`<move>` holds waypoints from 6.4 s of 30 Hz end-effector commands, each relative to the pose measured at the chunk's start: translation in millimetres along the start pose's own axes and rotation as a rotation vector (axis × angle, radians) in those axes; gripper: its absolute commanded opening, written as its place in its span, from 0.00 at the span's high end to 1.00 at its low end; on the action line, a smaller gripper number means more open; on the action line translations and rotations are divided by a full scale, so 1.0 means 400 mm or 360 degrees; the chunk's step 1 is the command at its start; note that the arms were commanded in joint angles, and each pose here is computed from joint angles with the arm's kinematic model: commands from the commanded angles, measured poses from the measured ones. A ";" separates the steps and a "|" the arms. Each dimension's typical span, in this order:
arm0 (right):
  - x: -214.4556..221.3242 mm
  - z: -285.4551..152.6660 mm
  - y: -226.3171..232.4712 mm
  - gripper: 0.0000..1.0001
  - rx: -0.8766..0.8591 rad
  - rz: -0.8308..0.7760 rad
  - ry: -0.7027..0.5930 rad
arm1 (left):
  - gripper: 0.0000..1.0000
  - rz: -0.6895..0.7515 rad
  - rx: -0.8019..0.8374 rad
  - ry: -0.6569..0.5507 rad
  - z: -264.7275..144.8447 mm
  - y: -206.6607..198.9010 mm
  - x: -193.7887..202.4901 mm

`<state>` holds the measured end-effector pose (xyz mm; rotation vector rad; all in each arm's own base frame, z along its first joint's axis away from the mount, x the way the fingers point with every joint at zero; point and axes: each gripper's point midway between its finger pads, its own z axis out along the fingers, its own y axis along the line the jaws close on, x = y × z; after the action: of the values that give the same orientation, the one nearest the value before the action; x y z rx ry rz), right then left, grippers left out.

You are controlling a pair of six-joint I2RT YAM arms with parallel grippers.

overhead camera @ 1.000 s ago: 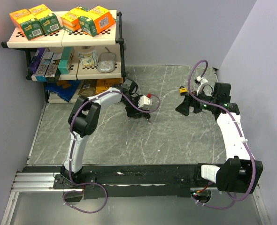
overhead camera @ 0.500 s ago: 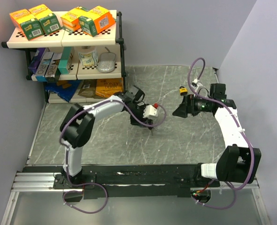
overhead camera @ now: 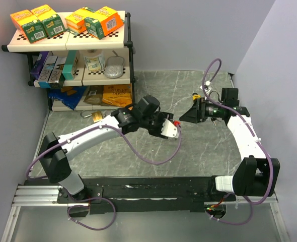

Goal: Lock with the key
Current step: Pick up the lock from the center of the board, then lock the lock.

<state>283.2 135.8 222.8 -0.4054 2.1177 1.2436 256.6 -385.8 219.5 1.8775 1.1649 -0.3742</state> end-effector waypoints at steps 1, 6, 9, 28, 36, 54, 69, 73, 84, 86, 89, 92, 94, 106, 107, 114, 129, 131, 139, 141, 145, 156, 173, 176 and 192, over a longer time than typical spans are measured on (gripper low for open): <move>-0.007 0.015 0.089 0.03 -0.0213 -0.0054 -0.0017 | 0.99 0.0208 -0.0195 -0.0094 -0.044 0.061 -0.092; 0.046 0.044 0.124 0.04 -0.0276 -0.0048 0.0056 | 0.99 0.0228 -0.0187 -0.0093 -0.041 0.050 -0.106; 0.076 0.064 0.132 0.07 -0.0302 -0.0018 0.0096 | 0.99 0.0242 -0.0201 -0.0109 -0.042 0.050 -0.118; 0.116 0.121 0.166 0.43 -0.0465 0.0168 0.0203 | 0.99 0.0142 -0.0288 -0.0075 -0.023 0.062 -0.110; 0.107 0.126 0.174 1.00 -0.0480 0.0163 0.0205 | 0.89 0.0113 -0.0274 -0.0057 -0.031 0.051 -0.102; 0.058 0.033 0.300 1.00 -0.0654 -0.0220 0.0082 | 0.04 -0.0606 -0.0266 -0.0255 -0.274 0.013 -0.039; 0.094 0.004 0.386 1.00 -0.0816 -0.0183 0.0158 | 0.04 0.0304 -0.0967 -0.0301 -0.337 0.037 -0.075; 0.103 0.001 0.389 1.00 -0.0827 -0.0147 0.0170 | 0.04 0.0502 -0.1054 -0.0289 -0.334 0.048 -0.088; 0.113 -0.001 0.403 1.00 -0.0854 -0.0139 0.0200 | 0.19 0.0720 -0.0977 -0.0310 -0.264 0.023 -0.111; 0.115 -0.002 0.406 1.00 -0.0861 -0.0147 0.0201 | 0.24 0.0717 -0.0968 -0.0315 -0.256 0.026 -0.116; 0.116 -0.002 0.408 1.00 -0.0864 -0.0146 0.0206 | 0.29 0.0706 -0.0951 -0.0324 -0.247 0.028 -0.122; 0.115 0.000 0.407 1.00 -0.0861 -0.0146 0.0206 | 0.31 0.0694 -0.0929 -0.0332 -0.236 0.028 -0.126; 0.115 0.000 0.408 1.00 -0.0861 -0.0145 0.0211 | 0.35 0.0689 -0.0907 -0.0331 -0.227 0.024 -0.126; 0.126 0.005 0.402 1.00 -0.0854 -0.0126 0.0221 | 0.50 0.0677 -0.0902 -0.0326 -0.211 0.035 -0.132; 0.126 0.005 0.404 1.00 -0.0854 -0.0131 0.0219 | 0.56 0.0667 -0.0903 -0.0321 -0.209 0.037 -0.132; 0.125 0.004 0.404 1.00 -0.0852 -0.0147 0.0211 | 0.94 0.0574 -0.0916 -0.0317 -0.209 0.051 -0.133; 0.102 -0.029 0.386 0.02 -0.0671 -0.0277 0.0168 | 0.99 -0.0057 -0.0216 -0.0409 -0.231 -0.018 -0.135; 0.085 -0.034 0.372 0.01 -0.0609 -0.0414 0.0117 | 0.99 -0.0128 -0.0086 -0.0425 -0.228 -0.042 -0.136; 0.071 -0.074 0.348 0.00 -0.0441 -0.0829 -0.0054 | 0.99 -0.0449 0.0256 -0.0456 -0.267 -0.087 -0.174; 0.082 -0.076 0.350 0.01 -0.0453 -0.0859 -0.0046 | 0.99 -0.0502 0.0303 -0.0488 -0.274 -0.085 -0.193; 0.097 -0.076 0.354 0.03 -0.0496 -0.0890 -0.0032 | 0.99 -0.0612 0.0373 -0.0530 -0.278 -0.088 -0.221; 0.112 -0.036 0.376 0.08 -0.0570 -0.1054 0.0024 | 0.99 -0.0742 0.0425 -0.0542 -0.273 -0.094 -0.232; 0.142 0.034 0.398 0.55 -0.0655 -0.1262 0.0177 | 0.99 -0.0807 0.0468 -0.0547 -0.276 -0.110 -0.234; 0.147 0.037 0.408 0.63 -0.0680 -0.1295 0.0191 | 0.99 -0.0817 0.0465 -0.0529 -0.272 -0.112 -0.227; 0.131 0.048 0.427 1.00 -0.0685 -0.1310 0.0186 | 0.93 -0.0825 0.0540 -0.0482 -0.281 -0.148 -0.211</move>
<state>149.8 231.8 264.3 -1.3825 1.5964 1.1697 156.6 -329.0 277.1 1.6669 1.5923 -1.1018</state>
